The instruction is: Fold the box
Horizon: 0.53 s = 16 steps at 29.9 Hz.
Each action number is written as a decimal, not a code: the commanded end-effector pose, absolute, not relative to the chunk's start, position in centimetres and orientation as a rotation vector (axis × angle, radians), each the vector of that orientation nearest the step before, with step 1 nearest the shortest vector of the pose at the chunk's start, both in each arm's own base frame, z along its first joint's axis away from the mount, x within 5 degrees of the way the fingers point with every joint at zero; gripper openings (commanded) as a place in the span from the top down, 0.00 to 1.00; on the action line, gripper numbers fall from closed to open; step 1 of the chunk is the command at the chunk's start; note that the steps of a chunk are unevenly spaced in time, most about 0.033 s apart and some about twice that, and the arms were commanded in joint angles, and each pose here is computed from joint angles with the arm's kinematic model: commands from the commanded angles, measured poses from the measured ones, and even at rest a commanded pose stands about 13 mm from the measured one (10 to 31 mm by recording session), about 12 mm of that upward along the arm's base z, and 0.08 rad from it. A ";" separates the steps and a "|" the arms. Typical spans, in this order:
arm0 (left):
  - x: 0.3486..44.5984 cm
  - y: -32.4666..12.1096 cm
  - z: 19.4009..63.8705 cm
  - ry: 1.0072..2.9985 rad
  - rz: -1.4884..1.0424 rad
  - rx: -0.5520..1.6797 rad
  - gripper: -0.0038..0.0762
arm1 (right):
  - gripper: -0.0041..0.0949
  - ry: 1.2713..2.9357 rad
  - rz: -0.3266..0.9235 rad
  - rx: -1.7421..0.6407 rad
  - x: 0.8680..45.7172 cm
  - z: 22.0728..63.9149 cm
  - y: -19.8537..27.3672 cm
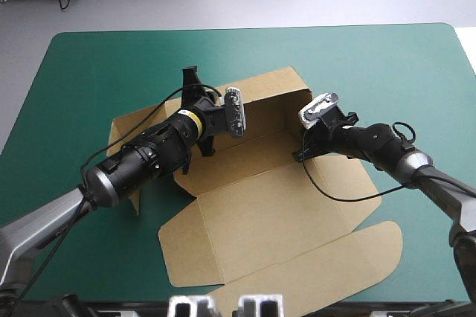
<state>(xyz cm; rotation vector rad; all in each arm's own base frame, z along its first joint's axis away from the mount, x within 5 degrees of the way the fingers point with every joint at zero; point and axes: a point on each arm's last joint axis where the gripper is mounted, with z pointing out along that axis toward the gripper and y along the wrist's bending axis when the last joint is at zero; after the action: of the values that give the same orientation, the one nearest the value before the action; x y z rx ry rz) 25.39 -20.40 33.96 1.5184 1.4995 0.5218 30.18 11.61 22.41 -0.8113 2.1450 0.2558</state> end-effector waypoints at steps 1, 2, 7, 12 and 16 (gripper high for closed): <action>24.7 -20.5 36.6 1.389 0.482 1.453 0.49 | 0.98 2.099 0.311 -0.858 29.8 24.0 12.3; 24.7 -20.5 36.7 1.380 0.476 1.450 0.41 | 0.98 2.099 0.309 -0.852 29.8 24.0 12.3; 23.8 -20.2 38.3 1.326 0.428 1.391 0.32 | 0.98 2.107 0.303 -0.816 29.9 24.0 12.2; 22.2 -19.6 40.8 1.259 0.290 1.279 0.50 | 0.98 2.103 0.285 -0.800 30.0 24.1 12.0; 21.2 -19.0 42.1 1.230 0.245 1.226 0.97 | 0.98 2.101 0.282 -0.801 30.1 24.2 12.0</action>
<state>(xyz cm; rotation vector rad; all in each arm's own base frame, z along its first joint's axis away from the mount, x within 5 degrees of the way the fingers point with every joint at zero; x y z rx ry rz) 22.81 -19.65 38.27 1.3404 1.3745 0.3117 29.97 11.99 22.41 -0.7910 2.1647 0.3041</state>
